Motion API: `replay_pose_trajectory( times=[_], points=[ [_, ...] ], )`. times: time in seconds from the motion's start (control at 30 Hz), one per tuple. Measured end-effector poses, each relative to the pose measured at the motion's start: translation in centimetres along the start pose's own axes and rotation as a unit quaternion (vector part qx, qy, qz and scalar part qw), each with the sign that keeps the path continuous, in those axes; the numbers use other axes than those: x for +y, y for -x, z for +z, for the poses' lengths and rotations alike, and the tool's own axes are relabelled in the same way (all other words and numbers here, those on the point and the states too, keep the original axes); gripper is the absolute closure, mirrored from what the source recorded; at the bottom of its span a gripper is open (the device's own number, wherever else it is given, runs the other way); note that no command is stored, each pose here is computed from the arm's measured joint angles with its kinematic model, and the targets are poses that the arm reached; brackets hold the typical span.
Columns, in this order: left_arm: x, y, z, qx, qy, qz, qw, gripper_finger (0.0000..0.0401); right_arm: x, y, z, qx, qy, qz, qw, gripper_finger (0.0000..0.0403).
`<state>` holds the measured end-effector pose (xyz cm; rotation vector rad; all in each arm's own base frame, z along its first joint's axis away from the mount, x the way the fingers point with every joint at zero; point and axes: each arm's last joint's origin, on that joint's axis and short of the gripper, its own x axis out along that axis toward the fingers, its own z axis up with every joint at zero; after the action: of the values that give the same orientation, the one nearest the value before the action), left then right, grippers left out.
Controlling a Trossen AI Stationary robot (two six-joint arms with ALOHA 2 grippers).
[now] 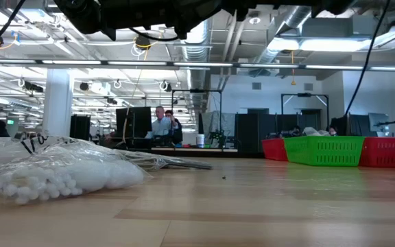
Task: Pick & Place Travel size toiletries
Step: Put the gray deodorant into the bottom red bin
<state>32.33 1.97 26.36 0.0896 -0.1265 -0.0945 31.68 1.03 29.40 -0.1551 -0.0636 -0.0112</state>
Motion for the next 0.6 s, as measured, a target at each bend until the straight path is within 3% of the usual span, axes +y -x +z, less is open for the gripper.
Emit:
replay_pose_trajectory(
  times=[0.13,0.27,0.6],
  points=[
    [-0.04,0.01,-0.02,0.000,0.000,-0.007,1.000,0.0211,0.05,-0.38,-0.16,0.004,0.002,0.002,1.000,0.0167],
    [-0.03,0.02,-0.07,0.002,-0.001,-0.007,1.000,0.0201,0.07,-0.36,-0.15,0.005,0.003,0.002,1.000,0.0204],
    [-0.03,0.02,-0.10,0.004,0.000,-0.007,1.000,0.0207,0.07,-0.33,-0.25,0.010,0.005,0.002,1.000,0.0205]
  ],
)
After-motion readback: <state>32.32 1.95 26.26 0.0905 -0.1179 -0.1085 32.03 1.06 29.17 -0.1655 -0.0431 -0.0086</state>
